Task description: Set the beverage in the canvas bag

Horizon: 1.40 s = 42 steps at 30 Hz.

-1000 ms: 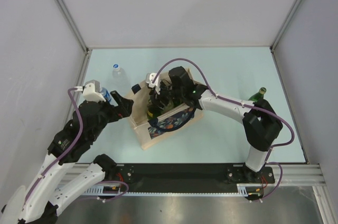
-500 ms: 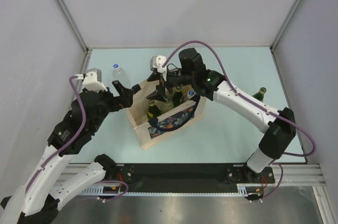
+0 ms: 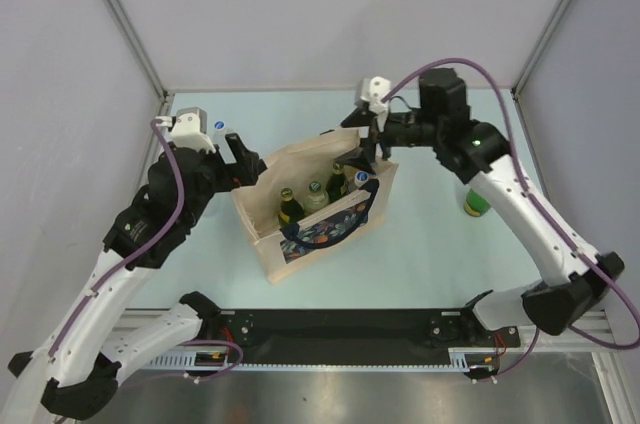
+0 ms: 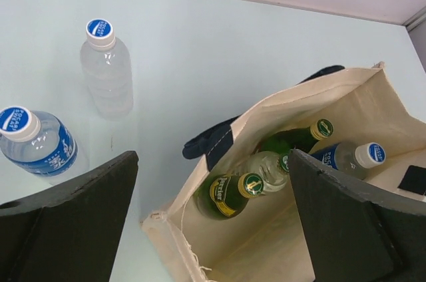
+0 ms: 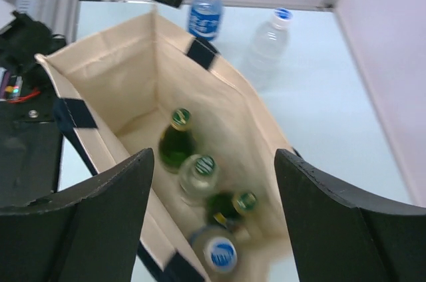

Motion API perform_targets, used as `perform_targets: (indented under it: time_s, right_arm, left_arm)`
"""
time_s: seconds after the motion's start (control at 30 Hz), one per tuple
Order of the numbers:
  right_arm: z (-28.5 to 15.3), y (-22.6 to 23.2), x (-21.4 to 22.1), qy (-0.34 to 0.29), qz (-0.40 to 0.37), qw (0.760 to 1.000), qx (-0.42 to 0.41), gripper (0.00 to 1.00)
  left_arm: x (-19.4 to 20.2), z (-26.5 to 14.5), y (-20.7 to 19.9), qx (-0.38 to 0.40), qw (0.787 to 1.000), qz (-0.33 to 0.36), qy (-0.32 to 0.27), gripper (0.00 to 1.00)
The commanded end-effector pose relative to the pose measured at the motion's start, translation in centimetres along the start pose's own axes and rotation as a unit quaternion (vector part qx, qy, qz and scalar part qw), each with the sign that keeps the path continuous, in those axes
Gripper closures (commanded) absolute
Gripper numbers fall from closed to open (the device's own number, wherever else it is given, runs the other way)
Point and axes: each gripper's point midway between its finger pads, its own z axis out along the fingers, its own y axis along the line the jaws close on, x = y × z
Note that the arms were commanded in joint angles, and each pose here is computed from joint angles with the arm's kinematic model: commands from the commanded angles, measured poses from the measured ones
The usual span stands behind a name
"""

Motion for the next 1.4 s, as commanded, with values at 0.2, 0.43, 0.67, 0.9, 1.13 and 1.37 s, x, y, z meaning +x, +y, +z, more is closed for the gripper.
perform_targets:
  time_s: [0.2,0.43,0.67,0.9,1.13,1.37]
  right_arm:
    - [-10.6,-1.4,-1.3,-0.012,-0.002,0.991,0.135,0.20]
    - [-13.6,-1.9,0.1,-0.005,0.042,0.983,0.179,0.20]
    - [-15.0,-2.8,2.0,-0.011,0.105,0.975,0.196,0.19]
    - [-15.0,-2.8,3.5,-0.003,0.134,0.974,0.180,0.19]
    - [-14.4,-3.3,5.0,0.010,0.155,0.973,0.168,0.19]
    - [-13.9,-4.1,6.1,0.016,0.172,0.971,0.168,0.19]
  left_arm:
    - [-4.2,1.0,-1.6,0.019,0.999,0.021,-0.033,0.00]
    - [-5.5,2.7,-1.2,0.003,0.999,0.020,-0.027,0.00]
    - [-6.7,5.4,1.1,-0.040,0.999,-0.009,-0.007,0.00]
    - [-5.2,9.4,5.0,-0.099,0.994,-0.026,0.041,0.00]
    - [-3.9,14.3,7.5,-0.150,0.983,-0.026,0.105,0.01]
    - [-1.1,17.2,10.3,-0.200,0.966,-0.003,0.162,0.08]
